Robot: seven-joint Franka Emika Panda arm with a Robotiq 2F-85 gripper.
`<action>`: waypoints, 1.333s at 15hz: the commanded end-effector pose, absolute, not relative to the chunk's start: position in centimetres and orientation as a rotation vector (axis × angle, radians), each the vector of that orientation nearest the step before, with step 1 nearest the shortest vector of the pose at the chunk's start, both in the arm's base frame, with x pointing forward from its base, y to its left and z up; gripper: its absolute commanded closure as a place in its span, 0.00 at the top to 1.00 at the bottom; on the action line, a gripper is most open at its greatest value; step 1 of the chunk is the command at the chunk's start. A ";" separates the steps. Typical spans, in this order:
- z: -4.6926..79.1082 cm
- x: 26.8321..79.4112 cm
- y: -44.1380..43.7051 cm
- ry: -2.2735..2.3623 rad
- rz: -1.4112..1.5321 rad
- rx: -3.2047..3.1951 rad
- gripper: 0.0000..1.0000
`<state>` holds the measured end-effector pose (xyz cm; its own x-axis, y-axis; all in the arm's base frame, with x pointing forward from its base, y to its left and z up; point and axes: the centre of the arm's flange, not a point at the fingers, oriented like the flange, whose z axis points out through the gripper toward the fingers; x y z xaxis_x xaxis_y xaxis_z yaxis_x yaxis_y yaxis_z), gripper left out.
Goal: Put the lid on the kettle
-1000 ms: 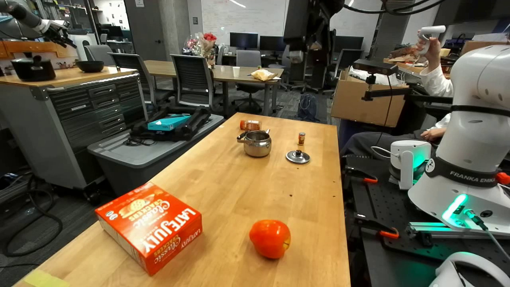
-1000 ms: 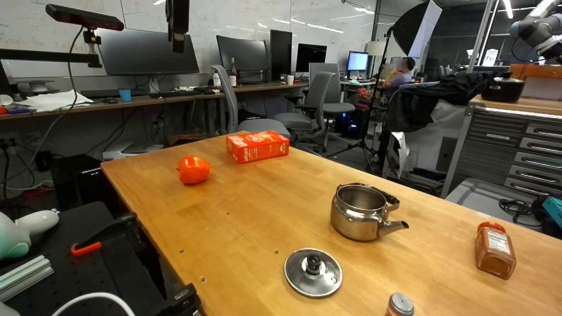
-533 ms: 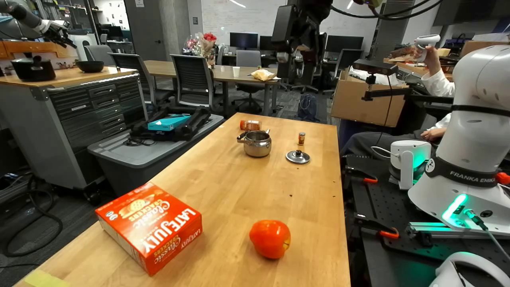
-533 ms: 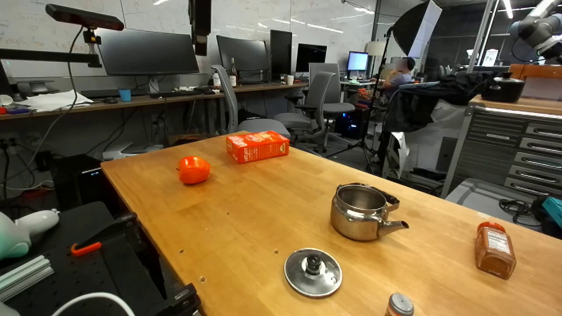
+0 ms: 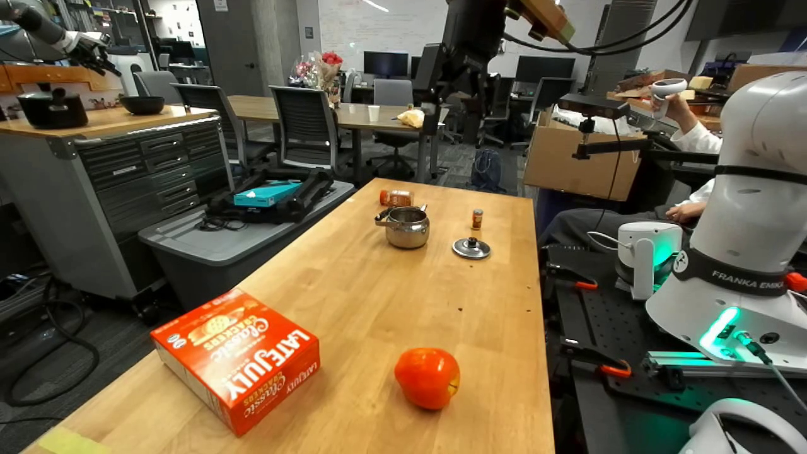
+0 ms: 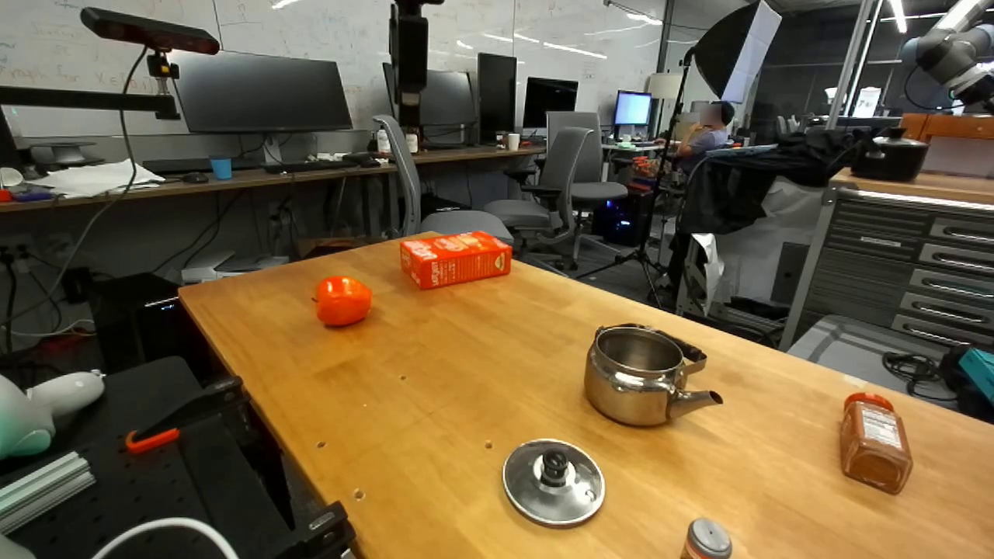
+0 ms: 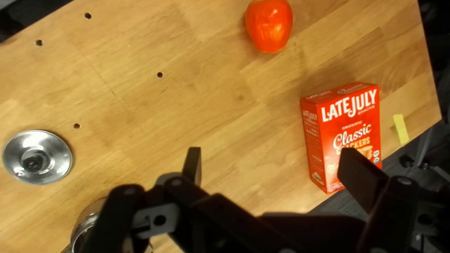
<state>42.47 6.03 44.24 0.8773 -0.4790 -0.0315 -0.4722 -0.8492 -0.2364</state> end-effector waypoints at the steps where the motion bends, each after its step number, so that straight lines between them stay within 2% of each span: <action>1: 42.6 44.0 3.8 0.770 -0.088 -2.817 1.00; 10: 41.0 45.2 -4.2 0.917 -0.063 -2.791 1.00; 20: 34.2 47.1 -4.8 1.006 0.019 -2.799 1.00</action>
<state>45.53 -4.40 35.60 0.7850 -0.6143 -0.0803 -0.6185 -0.7697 -0.1580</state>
